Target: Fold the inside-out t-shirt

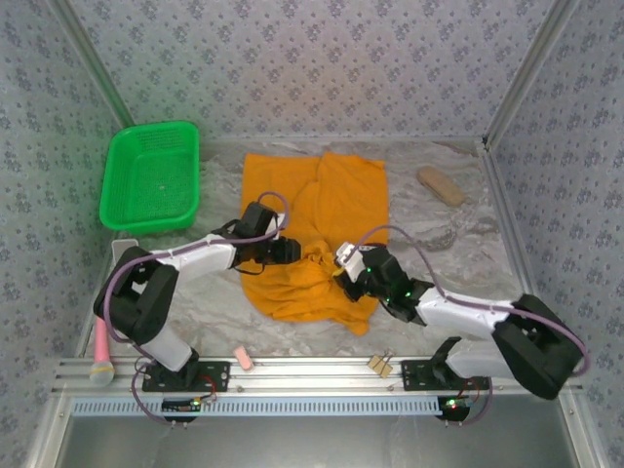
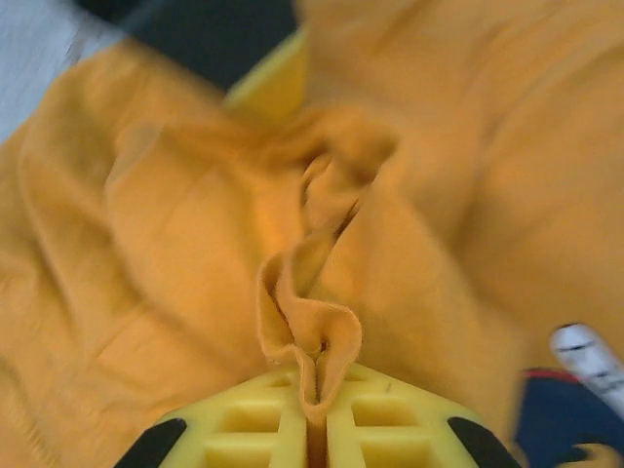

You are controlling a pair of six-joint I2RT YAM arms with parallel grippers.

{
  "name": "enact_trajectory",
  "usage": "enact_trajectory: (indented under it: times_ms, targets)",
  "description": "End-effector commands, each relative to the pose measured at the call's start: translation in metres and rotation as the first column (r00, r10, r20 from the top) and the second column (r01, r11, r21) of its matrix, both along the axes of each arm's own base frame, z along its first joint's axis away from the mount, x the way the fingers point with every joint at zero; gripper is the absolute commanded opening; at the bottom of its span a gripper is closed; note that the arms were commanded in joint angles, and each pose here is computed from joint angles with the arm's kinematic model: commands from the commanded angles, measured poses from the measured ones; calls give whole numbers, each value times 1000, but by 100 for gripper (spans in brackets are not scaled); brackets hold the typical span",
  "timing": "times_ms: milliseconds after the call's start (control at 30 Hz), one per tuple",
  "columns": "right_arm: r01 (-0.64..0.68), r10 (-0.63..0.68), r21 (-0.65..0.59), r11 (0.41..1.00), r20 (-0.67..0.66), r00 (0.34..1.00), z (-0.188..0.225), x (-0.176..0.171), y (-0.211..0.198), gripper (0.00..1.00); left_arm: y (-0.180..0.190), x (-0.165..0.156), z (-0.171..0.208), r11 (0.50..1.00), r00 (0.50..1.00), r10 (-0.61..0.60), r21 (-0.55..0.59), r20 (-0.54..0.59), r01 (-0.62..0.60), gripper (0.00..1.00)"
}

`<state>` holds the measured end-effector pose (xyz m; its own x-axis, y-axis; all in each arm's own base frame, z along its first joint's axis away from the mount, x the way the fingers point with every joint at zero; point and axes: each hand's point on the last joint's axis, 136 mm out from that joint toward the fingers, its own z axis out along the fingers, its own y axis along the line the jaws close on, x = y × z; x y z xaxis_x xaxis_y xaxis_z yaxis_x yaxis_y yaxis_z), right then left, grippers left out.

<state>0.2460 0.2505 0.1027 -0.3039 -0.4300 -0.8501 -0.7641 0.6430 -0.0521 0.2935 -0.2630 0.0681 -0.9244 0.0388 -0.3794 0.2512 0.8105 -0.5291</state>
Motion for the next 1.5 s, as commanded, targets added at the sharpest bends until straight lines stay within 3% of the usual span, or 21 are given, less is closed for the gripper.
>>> enact_trajectory:
  times_ms: [0,133,200,333,467,533,600,700,733,800,867,900,1000,1067,1133,1200,1267,1367,1467]
  targets:
    - [69,-66,-83,994,36,997,23,12,-19,16,-22,-3,18,995,993,-102,-13,59,103,46]
    - [45,-44,-71,996,17,999,40,13,-15,40,-30,1,20,994,993,-105,-18,61,107,46]
    - [4,-4,-59,998,3,1000,48,12,-6,46,-33,3,21,994,992,-106,-24,66,108,46]
    - [-112,109,-111,987,-34,993,39,6,13,47,-38,6,21,993,991,-116,-30,65,118,39]
    - [-50,40,-187,981,-53,998,8,21,8,47,-40,11,11,994,993,-109,-9,55,109,38]
    - [-22,9,-223,974,-58,998,-2,30,4,40,-42,15,6,994,992,-110,12,58,109,39]
    - [-26,18,-233,972,-34,999,3,35,6,11,-43,20,0,994,992,-111,28,60,109,34]
    - [-161,167,-86,983,69,984,45,22,26,2,-39,27,3,994,994,-97,47,48,95,4]
    - [-198,194,17,980,138,971,71,17,30,1,-30,28,10,995,997,-77,62,17,76,0]
    - [-377,313,191,906,295,903,125,-10,37,0,-11,35,37,998,999,-39,41,20,38,0]
    - [-533,410,135,835,492,768,151,-46,40,0,11,40,61,1000,999,18,-25,40,-17,0]
    - [-530,421,88,843,505,753,146,-49,39,0,19,41,66,997,999,40,-60,35,-38,0]
    - [-411,421,-113,905,384,822,76,-32,29,0,34,47,54,990,996,87,-111,-11,-88,0]
    - [-348,437,-321,881,266,859,15,-28,30,0,34,47,31,988,993,101,-114,-54,-106,0]
    - [-311,413,-404,860,196,889,-16,-29,33,0,30,42,13,984,989,101,-139,-107,-115,13]
    - [-315,407,-384,868,186,894,-22,-33,37,12,27,35,3,982,987,95,-147,-129,-114,28]
    - [-322,404,-354,878,187,895,-14,-34,35,17,29,26,-1,988,988,91,-117,-121,-105,35]
    - [-288,362,-330,899,190,913,5,-21,23,21,38,9,2,997,993,67,-34,-92,-70,38]
    - [-190,262,-324,927,196,945,18,1,4,19,38,-10,17,1000,999,7,-7,-50,-7,38]
